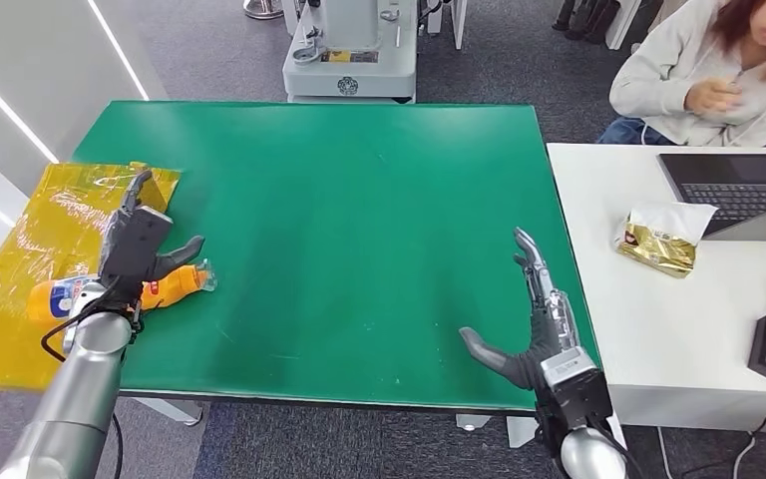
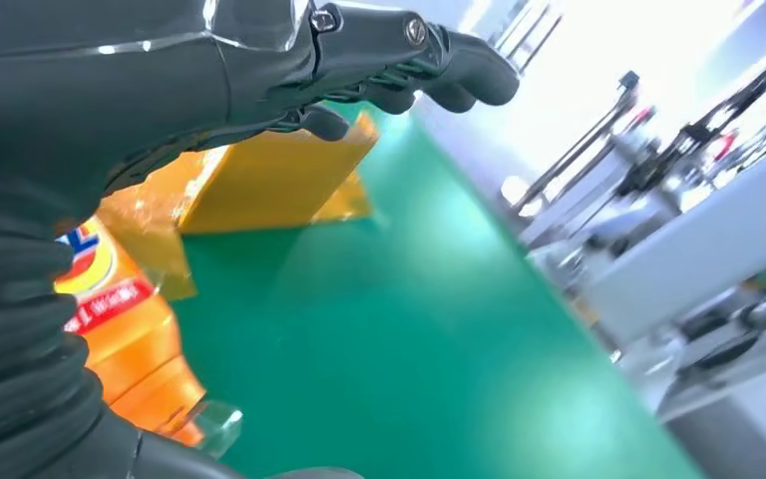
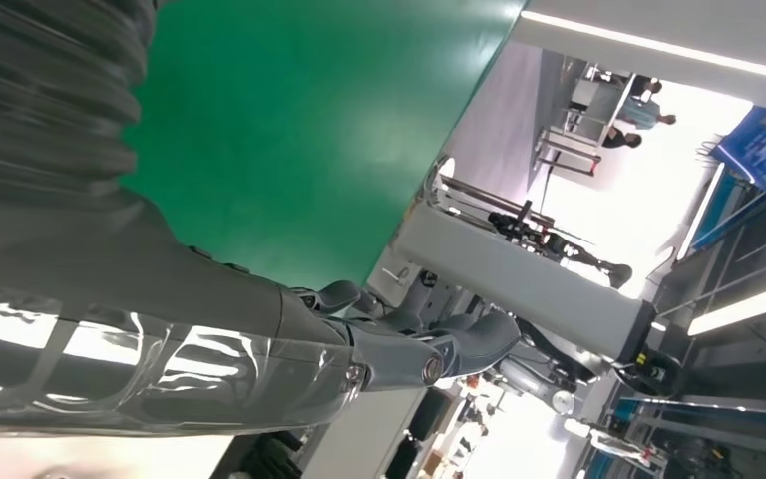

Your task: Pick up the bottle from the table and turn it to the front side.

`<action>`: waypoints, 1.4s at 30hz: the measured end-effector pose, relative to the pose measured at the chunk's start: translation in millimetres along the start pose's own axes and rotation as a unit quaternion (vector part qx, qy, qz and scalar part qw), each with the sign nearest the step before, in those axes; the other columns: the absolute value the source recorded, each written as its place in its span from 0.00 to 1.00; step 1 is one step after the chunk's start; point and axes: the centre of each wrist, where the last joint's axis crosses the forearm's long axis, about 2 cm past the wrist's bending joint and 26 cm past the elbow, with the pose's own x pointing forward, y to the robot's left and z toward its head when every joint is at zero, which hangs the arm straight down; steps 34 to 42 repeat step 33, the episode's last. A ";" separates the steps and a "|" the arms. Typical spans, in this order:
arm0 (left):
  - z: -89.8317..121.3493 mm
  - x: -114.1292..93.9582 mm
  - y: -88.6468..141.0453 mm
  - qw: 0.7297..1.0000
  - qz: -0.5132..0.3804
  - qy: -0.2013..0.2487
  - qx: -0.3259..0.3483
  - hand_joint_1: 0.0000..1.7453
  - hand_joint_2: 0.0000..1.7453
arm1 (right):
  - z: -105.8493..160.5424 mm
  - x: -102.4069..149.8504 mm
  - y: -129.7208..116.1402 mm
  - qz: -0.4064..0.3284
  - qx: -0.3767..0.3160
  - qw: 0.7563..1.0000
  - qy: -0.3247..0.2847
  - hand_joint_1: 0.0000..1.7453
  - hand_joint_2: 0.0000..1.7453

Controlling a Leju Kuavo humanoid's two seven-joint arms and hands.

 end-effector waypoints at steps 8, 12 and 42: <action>18.4 28.1 -17.4 0.989 0.069 -0.121 0.056 0.00 1.00 | 9.6 2.0 1.6 -0.009 -0.016 1.000 -0.002 0.00 1.00; 40.9 59.2 -43.6 0.969 0.163 -0.178 0.046 0.00 1.00 | 8.9 2.4 3.1 -0.020 -0.022 0.999 -0.010 0.00 1.00; 102.2 118.9 -112.8 0.935 0.289 -0.204 -0.028 0.00 1.00 | 24.0 5.7 24.7 -0.053 -0.042 0.998 -0.011 0.00 1.00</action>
